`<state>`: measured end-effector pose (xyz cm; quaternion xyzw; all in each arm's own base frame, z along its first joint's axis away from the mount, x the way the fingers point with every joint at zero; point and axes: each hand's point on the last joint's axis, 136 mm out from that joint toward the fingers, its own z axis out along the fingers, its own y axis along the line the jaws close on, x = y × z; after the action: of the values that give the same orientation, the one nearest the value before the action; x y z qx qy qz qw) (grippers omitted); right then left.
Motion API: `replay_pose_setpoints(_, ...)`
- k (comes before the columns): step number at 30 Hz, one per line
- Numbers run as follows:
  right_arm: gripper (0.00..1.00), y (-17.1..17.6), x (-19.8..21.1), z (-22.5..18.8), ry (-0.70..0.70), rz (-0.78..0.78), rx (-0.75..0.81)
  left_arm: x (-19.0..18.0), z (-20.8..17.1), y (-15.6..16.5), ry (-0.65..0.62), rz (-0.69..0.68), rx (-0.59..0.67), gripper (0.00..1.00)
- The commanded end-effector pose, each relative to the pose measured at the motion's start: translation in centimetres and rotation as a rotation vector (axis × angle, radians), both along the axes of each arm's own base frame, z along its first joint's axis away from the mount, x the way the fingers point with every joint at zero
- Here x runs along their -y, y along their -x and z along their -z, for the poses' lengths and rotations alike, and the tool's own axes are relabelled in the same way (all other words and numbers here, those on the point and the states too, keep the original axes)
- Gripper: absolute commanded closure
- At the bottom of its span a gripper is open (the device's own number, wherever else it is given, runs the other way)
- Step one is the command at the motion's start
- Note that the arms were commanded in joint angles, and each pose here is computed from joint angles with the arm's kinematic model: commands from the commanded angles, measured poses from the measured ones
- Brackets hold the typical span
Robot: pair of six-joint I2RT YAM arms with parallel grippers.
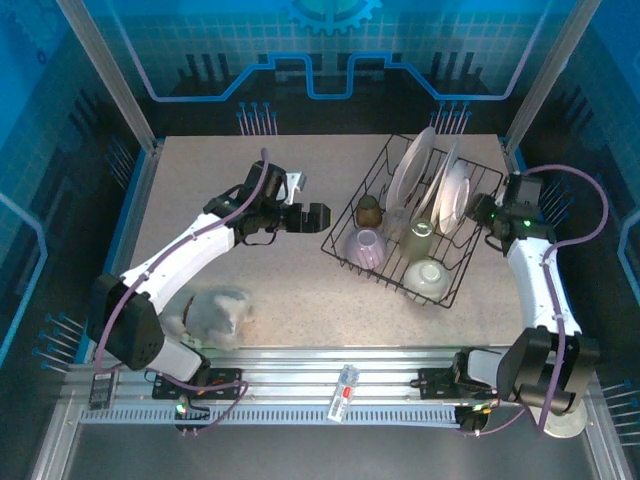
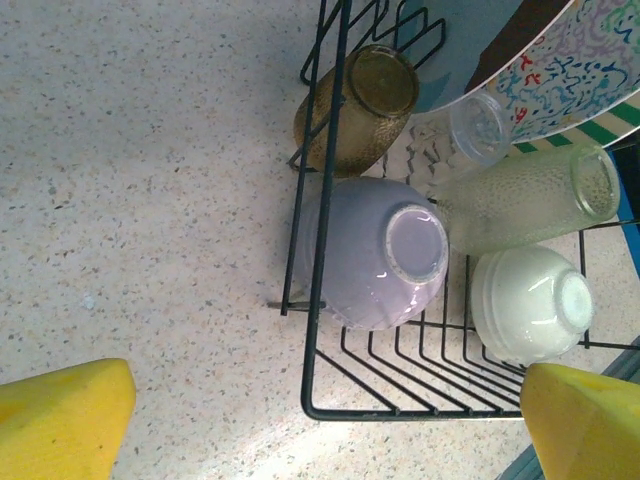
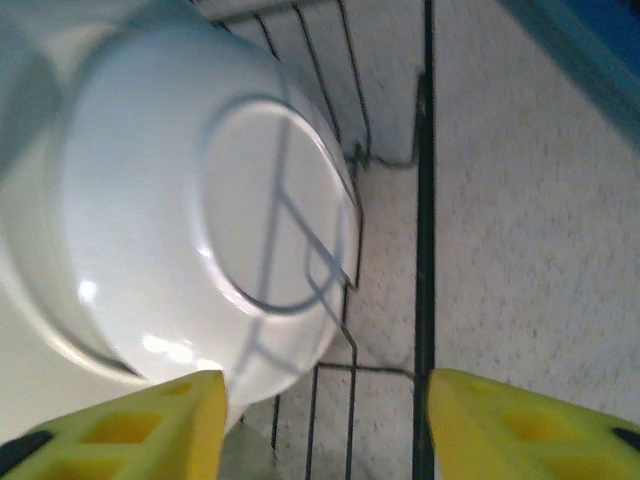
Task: Unload the mixed dishes from the dish rack
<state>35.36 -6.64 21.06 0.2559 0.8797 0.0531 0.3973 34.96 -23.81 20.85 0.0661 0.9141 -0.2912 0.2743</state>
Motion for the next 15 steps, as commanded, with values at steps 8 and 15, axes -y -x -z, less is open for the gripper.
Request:
replay_pose_setpoints(8,0.23,-1.6,-4.4,-6.7,0.162,-0.068,0.062,1.0,-5.8,-0.1,0.079,0.03,0.095,0.01)
replay_pose_setpoints(15,0.31,-4.4,-6.3,-6.9,0.174,-0.095,0.008,1.3,-8.2,0.7,0.146,0.039,0.12,0.01)
